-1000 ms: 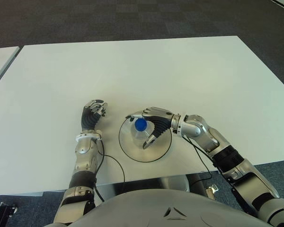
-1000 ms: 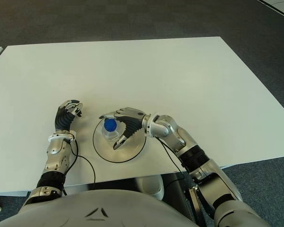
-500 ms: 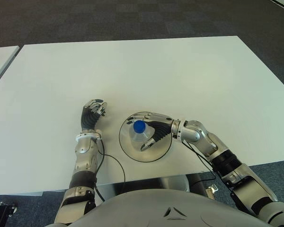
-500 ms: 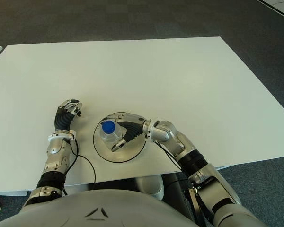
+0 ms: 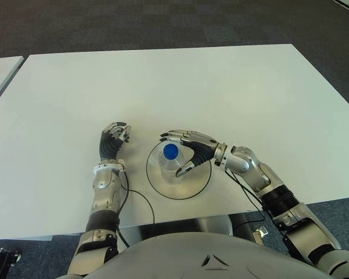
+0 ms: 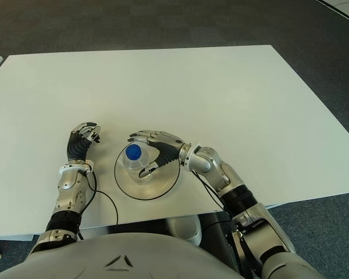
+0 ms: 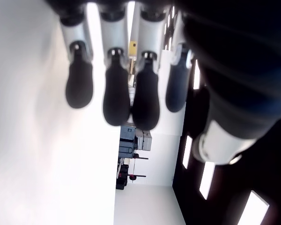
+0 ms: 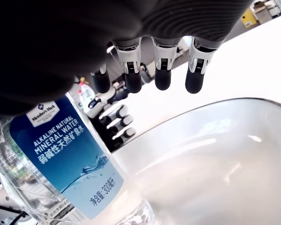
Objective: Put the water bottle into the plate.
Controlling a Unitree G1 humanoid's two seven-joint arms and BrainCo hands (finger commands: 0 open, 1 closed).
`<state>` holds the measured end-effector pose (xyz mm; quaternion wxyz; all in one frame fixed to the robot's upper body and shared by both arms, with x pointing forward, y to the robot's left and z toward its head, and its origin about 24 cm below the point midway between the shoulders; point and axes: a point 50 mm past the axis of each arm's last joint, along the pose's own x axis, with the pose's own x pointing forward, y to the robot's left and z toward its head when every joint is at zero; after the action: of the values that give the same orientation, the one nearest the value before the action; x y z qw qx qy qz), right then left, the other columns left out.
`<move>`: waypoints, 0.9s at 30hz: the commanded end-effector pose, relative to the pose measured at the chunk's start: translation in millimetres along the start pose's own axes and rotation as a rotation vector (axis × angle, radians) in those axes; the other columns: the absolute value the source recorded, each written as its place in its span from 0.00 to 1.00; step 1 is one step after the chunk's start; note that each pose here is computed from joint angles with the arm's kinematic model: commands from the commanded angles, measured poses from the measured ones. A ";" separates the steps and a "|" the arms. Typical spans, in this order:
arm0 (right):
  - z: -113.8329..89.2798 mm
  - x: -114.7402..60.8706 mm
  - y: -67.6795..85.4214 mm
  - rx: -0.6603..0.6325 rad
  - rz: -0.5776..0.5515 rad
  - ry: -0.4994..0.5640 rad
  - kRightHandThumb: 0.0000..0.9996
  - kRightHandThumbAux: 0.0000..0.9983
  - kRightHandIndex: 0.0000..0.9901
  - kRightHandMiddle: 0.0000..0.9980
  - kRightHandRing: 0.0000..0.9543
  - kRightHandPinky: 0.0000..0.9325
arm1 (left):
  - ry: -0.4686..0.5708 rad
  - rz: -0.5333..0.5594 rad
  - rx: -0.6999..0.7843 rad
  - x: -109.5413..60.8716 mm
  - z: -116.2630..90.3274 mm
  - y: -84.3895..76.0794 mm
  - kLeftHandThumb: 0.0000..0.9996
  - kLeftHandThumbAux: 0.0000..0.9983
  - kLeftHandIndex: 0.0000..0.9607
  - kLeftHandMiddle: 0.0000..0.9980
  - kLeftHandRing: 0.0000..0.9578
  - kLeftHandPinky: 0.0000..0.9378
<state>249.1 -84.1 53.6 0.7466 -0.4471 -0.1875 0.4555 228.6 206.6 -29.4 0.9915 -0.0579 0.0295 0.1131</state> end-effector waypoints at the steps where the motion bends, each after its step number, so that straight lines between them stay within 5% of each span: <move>1: -2.5 -1.6 -0.3 0.005 -0.021 0.027 0.41 0.28 0.00 0.00 0.00 0.00 | 0.049 0.014 0.010 -6.4 -9.7 1.7 0.71 0.71 0.45 0.68 0.69 0.70; 27: -5.7 -4.8 -10.3 -0.012 -0.060 0.080 0.40 0.28 0.00 0.00 0.00 0.00 | 0.025 -0.028 0.035 -5.2 -7.5 3.1 0.71 0.72 0.45 0.67 0.69 0.70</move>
<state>254.0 -88.8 60.0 0.7614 -0.4582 -0.1804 0.4216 228.0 207.4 -28.7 0.9925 -0.0495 0.0227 0.1098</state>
